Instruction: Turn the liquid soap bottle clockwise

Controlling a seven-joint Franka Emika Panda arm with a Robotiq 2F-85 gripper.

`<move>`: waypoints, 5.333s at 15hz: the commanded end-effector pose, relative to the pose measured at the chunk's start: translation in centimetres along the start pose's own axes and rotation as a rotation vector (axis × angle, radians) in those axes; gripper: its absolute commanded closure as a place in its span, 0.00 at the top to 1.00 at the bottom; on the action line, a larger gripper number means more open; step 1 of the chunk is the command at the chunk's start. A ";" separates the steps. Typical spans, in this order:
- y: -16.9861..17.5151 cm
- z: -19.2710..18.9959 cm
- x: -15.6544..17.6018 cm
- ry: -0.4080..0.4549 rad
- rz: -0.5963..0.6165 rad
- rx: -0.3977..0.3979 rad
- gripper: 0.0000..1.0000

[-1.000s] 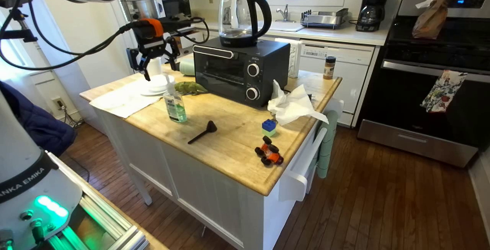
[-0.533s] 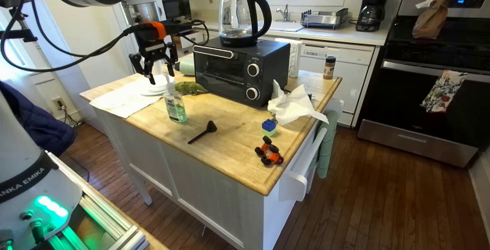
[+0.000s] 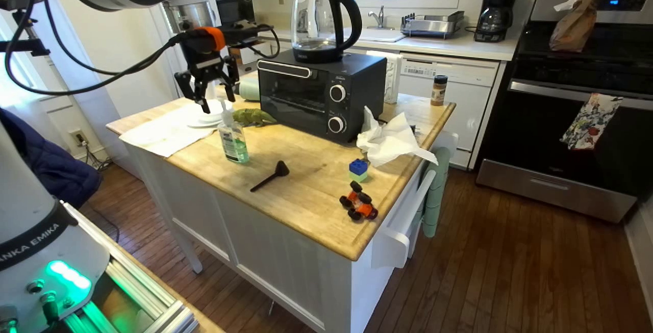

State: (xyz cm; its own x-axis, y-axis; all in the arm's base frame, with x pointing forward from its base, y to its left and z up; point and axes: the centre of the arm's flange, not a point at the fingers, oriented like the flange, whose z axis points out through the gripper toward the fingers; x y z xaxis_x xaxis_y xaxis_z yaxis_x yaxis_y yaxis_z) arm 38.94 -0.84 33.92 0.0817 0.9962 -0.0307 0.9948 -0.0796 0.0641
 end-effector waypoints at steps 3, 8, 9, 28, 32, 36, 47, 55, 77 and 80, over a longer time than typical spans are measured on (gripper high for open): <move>0.2 0.3 -0.7 -0.015 -0.037 -0.018 0.34; 0.2 0.4 -0.8 -0.016 -0.044 -0.024 0.51; 0.2 0.4 -0.8 -0.015 -0.045 -0.026 0.52; 0.6 0.8 -0.3 -0.007 -0.059 -0.039 0.05; 0.8 0.5 -0.4 -0.009 -0.037 -0.033 0.05; 1.0 0.1 -1.2 -0.030 0.069 -0.028 0.05; 1.5 -0.1 -2.0 -0.129 0.518 0.043 0.05; 2.3 -0.3 -1.7 -0.164 0.904 -0.010 0.05; 2.7 0.1 -1.8 -0.120 1.537 0.048 0.05; 2.7 -0.2 -1.9 -0.114 1.544 0.040 0.47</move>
State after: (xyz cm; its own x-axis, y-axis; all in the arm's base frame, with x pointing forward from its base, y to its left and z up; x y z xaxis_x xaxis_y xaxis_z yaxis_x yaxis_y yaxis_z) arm 40.92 -2.89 33.79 0.9988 -0.0271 -0.0400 -0.0235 -0.9959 0.0871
